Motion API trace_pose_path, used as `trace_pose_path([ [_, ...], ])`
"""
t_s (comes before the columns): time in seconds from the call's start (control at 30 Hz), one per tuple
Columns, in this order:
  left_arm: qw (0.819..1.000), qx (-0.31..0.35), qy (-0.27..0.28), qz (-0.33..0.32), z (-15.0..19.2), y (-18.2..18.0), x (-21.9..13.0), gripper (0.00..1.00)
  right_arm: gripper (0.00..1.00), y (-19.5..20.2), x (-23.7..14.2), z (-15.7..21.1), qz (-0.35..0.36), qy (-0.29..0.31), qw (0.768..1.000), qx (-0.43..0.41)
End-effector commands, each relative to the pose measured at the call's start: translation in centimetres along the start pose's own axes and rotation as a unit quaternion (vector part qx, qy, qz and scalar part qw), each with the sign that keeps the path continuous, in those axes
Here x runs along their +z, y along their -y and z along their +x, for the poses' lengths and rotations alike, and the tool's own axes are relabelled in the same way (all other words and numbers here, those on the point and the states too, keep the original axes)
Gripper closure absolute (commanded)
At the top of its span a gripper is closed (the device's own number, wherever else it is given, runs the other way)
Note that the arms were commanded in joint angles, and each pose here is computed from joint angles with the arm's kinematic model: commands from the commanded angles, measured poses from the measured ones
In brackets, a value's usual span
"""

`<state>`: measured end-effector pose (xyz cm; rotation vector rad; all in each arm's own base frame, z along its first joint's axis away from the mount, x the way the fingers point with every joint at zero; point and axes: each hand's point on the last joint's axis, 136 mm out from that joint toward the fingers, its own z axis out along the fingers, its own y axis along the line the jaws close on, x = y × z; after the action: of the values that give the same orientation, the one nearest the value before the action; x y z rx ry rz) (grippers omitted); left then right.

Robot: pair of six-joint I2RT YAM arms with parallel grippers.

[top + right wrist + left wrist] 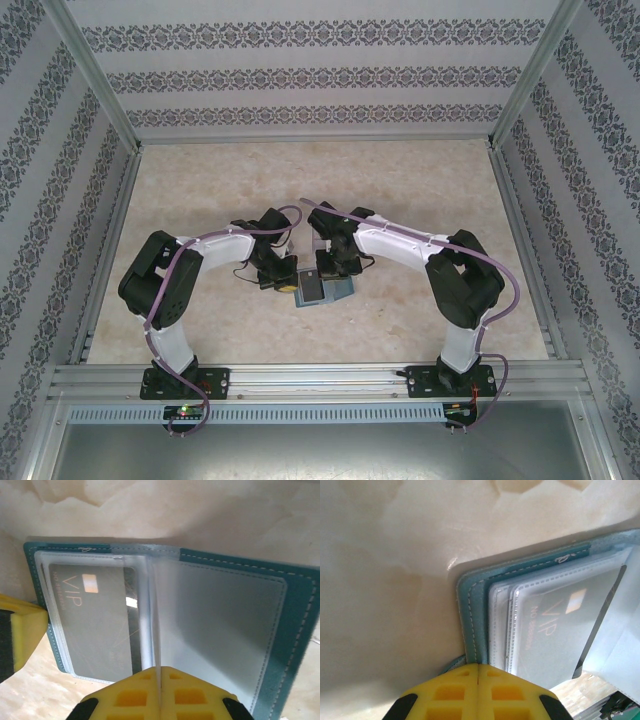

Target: Take the credit cards out of the card holder

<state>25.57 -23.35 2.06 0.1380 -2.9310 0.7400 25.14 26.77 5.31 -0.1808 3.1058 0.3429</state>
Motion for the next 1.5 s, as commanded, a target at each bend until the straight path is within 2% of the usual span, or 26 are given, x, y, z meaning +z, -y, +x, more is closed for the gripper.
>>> trace_pose_path([
  [0.0,1.000,0.000,-0.013,-0.024,0.3,-1.2,1.0,1.00,0.93,1.2,-0.7,-0.1,0.024,0.007,1.000,-0.006],
  [0.3,1.000,0.002,-0.014,-0.025,0.2,-1.1,1.0,1.00,0.88,2.5,-0.1,0.1,0.053,-0.001,0.999,-0.008],
  [0.6,1.000,0.007,-0.011,-0.028,-0.2,-0.8,0.6,1.00,0.95,2.8,0.2,1.2,0.048,-0.011,0.999,-0.002],
  [0.87,0.999,0.014,-0.012,-0.034,-0.3,-0.8,0.4,1.00,0.96,2.9,0.0,1.7,0.047,-0.009,0.999,0.002],
  [1.07,0.999,0.016,-0.012,-0.033,-0.3,-0.7,0.3,1.00,0.84,3.9,-0.1,1.7,0.073,-0.005,0.997,0.003],
  [1.47,0.999,0.014,-0.010,-0.031,-0.2,-0.6,0.0,1.00,0.74,5.8,-0.2,1.8,0.117,-0.005,0.993,-0.002],
])
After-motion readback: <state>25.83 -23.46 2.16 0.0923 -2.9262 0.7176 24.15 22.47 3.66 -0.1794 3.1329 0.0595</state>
